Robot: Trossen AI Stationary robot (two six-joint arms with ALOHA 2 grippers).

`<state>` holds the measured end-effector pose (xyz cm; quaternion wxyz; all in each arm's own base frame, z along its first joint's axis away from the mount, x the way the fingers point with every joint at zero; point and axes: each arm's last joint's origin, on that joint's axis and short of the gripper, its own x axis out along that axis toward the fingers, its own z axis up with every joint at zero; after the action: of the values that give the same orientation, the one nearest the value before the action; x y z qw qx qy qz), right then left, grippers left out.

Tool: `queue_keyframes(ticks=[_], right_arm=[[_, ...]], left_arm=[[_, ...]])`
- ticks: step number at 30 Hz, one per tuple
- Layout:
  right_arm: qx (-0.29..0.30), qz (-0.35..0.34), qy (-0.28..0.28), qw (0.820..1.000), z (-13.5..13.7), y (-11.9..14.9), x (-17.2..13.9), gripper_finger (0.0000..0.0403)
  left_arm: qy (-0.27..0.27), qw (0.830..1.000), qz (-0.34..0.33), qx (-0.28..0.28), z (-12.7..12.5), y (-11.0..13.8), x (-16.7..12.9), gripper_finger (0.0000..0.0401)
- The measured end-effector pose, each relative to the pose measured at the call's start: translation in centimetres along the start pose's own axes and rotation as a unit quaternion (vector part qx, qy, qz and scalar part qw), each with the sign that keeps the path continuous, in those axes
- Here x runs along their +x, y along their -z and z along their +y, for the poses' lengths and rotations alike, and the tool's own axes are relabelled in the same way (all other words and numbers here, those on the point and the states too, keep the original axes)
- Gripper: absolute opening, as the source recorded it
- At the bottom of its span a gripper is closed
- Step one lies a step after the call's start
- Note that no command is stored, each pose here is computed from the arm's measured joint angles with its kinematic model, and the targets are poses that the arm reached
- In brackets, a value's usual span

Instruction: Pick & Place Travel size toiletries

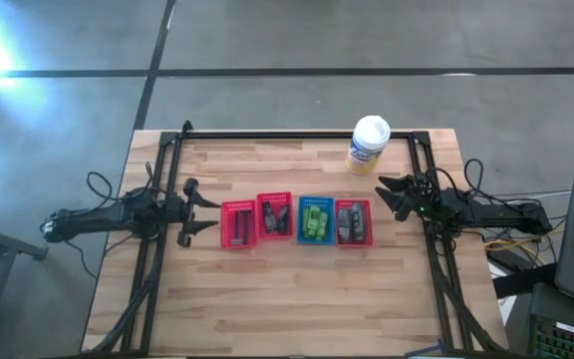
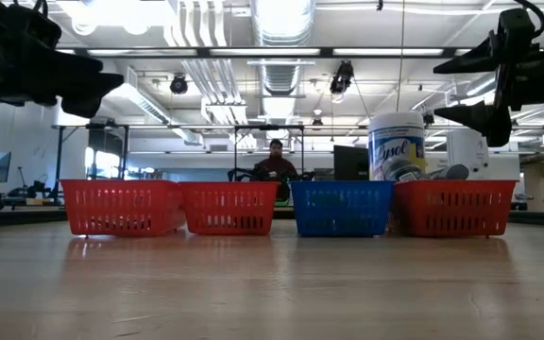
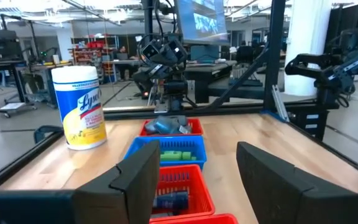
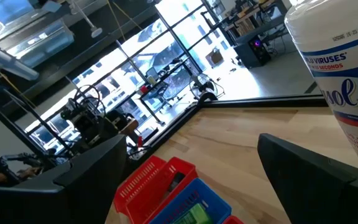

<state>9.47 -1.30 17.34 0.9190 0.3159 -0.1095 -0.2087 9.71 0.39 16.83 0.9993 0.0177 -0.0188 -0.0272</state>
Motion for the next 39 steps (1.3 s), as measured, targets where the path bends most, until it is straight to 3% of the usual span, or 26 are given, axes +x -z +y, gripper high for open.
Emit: queue_keyframes(ticks=[13, 27, 34, 37, 39], right_arm=[[0.000, 0.000, 0.000, 1.000, 0.00, 0.00, 0.00, 0.0328], [0.000, 0.000, 0.000, 1.000, 0.00, 0.00, 0.00, 0.0360], [0.003, -0.002, -0.002, 1.000, 0.03, -0.06, -0.04, 0.0351], [0.003, 0.014, -0.046, 0.999, 0.37, -0.16, -0.10, 0.0342], [-0.029, 0.032, -0.091, 0.995, 0.66, -0.18, -0.12, 0.0337]], left_arm=[[0.009, 1.000, 0.001, -0.003, -0.17, 0.00, 0.06, 0.0218], [0.009, 1.000, 0.000, -0.003, -0.17, -0.01, 0.07, 0.0218], [0.009, 1.000, 0.000, -0.003, -0.17, -0.02, 0.07, 0.0218], [0.009, 1.000, 0.000, -0.003, -0.17, -0.02, 0.07, 0.0218], [0.008, 1.000, 0.000, -0.003, -0.17, -0.02, 0.07, 0.0218]])
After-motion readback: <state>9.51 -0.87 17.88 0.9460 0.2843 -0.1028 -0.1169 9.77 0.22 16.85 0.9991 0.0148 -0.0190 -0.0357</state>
